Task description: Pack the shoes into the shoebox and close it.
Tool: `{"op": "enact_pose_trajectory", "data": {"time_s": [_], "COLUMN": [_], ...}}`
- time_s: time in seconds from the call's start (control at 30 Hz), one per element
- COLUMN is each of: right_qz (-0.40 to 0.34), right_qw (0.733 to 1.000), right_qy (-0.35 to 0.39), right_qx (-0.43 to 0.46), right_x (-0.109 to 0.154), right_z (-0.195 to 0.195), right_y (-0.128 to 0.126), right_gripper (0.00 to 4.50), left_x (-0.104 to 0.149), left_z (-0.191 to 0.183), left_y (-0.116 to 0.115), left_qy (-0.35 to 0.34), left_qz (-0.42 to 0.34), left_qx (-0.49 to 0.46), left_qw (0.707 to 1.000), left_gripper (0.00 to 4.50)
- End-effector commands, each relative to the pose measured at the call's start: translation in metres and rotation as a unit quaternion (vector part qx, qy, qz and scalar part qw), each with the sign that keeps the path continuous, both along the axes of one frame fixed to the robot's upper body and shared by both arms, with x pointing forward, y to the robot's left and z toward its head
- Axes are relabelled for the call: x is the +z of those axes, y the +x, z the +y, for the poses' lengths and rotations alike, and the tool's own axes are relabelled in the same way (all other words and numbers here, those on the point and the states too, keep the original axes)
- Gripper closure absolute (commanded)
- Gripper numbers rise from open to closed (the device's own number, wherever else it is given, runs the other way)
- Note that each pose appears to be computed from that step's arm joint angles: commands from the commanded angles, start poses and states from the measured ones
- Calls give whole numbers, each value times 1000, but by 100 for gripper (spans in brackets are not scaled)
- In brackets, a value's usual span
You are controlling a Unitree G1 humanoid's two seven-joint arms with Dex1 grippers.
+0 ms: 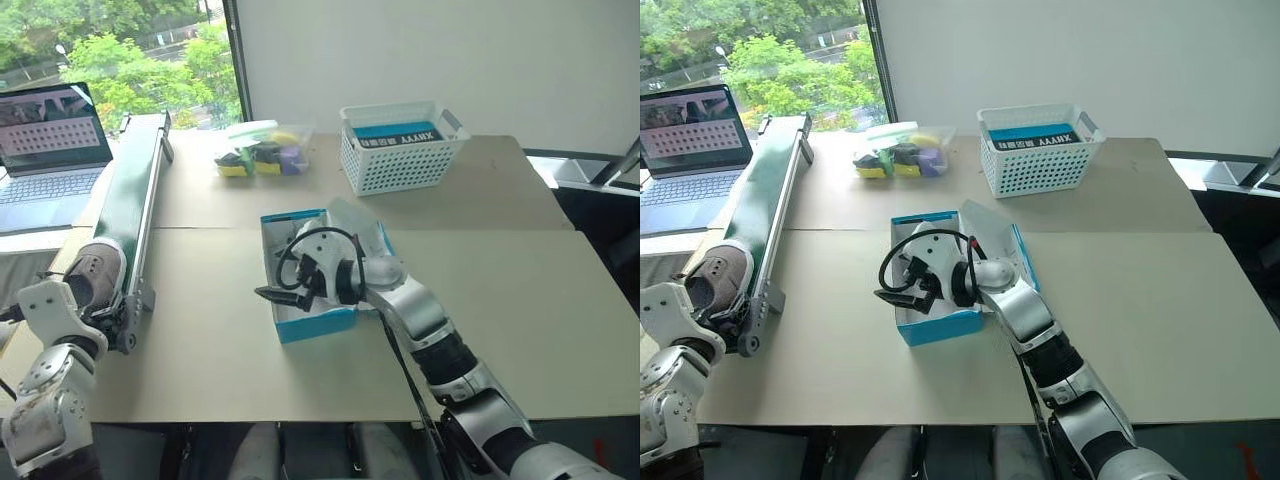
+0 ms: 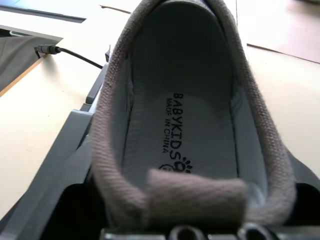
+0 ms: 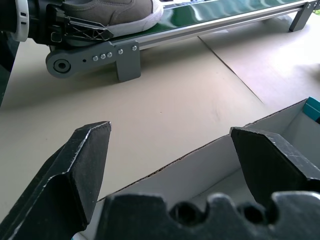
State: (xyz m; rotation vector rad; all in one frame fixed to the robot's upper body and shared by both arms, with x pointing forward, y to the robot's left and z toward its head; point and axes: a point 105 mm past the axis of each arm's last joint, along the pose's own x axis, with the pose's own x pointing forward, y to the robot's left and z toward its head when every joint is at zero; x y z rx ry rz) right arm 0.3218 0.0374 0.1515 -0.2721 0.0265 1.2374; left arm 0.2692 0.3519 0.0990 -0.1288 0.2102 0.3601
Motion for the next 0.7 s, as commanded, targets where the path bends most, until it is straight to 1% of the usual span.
{"op": "enact_pose_trajectory", "data": {"time_s": [0.03,0.1,0.2,0.27,0.3,0.37,0.43,0.47,0.5,0.53,0.57,0.6,0.67,0.7], "right_qz": [-18,-18,-16,-14,-13,-5,47,69,121,155,203,235,361,397], "right_qw": [1000,1000,999,999,999,999,997,994,988,982,971,962,910,891], "right_qy": [24,25,27,29,30,39,63,72,82,87,104,116,188,213], "right_qx": [-1,-3,-3,-4,-5,-7,-28,-34,-51,-60,-69,-73,-69,-61], "right_x": [20,20,21,21,21,23,25,26,24,22,22,22,32,38], "right_z": [0,0,-1,0,0,1,0,0,-2,-2,-3,-3,-7,-8], "right_y": [2,3,3,4,4,5,12,14,20,22,26,28,35,36], "right_gripper": [0,0,0,0,0,0,0,0,0,0,0,0,0,0], "left_x": [2,9,26,39,49,72,79,79,80,80,80,79,75,74], "left_z": [-12,-13,-19,-28,-37,-64,-97,-106,-123,-133,-148,-158,-185,-193], "left_y": [7,8,12,15,17,20,22,22,22,22,21,20,18,17], "left_qy": [-17,-19,-22,-2,8,53,43,35,25,21,19,18,10,5], "left_qz": [-8,-22,-61,-91,-117,-167,-195,-200,-206,-209,-208,-207,-198,-196], "left_qx": [-19,-15,-12,-19,-27,-68,-117,-129,-160,-179,-209,-228,-276,-291], "left_qw": [1000,999,998,996,993,982,973,971,965,961,955,951,940,936], "left_gripper": [191,193,193,193,193,193,193,193,193,193,193,193,193,193]}}
